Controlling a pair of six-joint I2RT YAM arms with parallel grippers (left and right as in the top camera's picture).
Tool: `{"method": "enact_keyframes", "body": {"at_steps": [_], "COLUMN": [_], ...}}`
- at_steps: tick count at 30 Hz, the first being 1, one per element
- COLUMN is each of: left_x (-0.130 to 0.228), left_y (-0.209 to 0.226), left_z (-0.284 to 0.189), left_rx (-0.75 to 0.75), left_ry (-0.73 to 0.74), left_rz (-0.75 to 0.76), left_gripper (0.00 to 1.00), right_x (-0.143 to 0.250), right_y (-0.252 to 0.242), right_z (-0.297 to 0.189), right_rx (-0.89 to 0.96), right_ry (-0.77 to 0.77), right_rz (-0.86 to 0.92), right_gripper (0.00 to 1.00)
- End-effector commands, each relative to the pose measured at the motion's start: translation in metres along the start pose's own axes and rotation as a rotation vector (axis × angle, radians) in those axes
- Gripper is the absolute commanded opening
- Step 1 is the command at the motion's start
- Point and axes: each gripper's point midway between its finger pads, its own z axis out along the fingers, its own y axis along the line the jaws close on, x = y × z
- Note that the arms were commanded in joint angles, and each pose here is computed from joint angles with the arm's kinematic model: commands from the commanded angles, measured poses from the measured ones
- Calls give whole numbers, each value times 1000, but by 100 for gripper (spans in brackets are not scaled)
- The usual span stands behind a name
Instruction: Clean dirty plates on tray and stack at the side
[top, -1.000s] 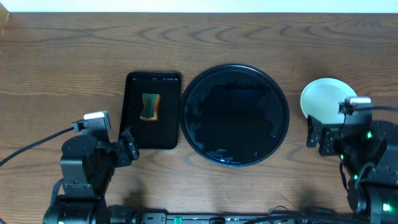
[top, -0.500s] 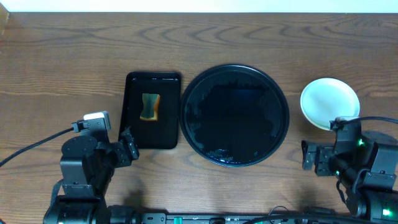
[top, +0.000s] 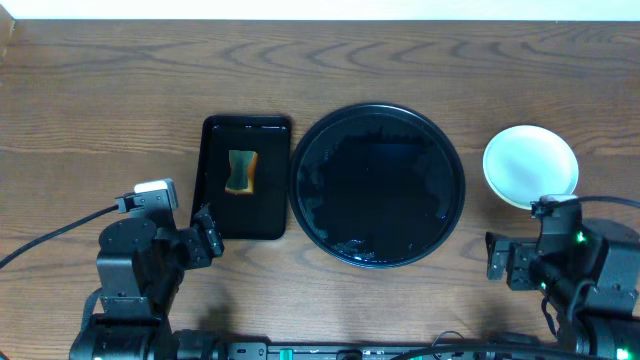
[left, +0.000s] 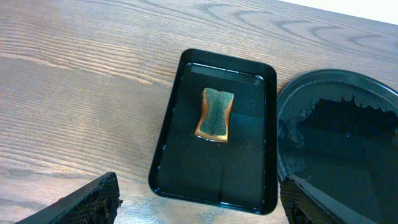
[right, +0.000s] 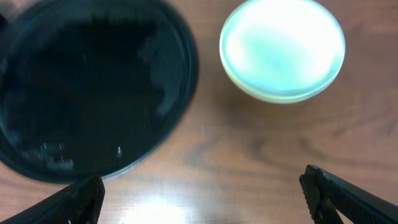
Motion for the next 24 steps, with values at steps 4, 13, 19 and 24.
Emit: {"method": "enact_keyframes", "body": {"at_steps": [4, 13, 19, 24], "left_x": [2, 2, 2, 2], "left_y": [-1, -1, -1, -1], "left_z": [1, 1, 1, 1], "left_rx": [6, 6, 6, 6], "left_ry": [5, 5, 5, 5], "left_rz": [0, 0, 0, 0], "left_gripper": [84, 84, 84, 84], "right_x": [-25, -44, -52, -48], "right_y": [17, 32, 35, 33], "right_z": [-15, -3, 2, 13], "right_rx": [-59, -109, -115, -102], "right_ry": [-216, -586, -825, -933], "right_rz": [-69, -144, -167, -168], "right_gripper": [99, 99, 99, 99]}}
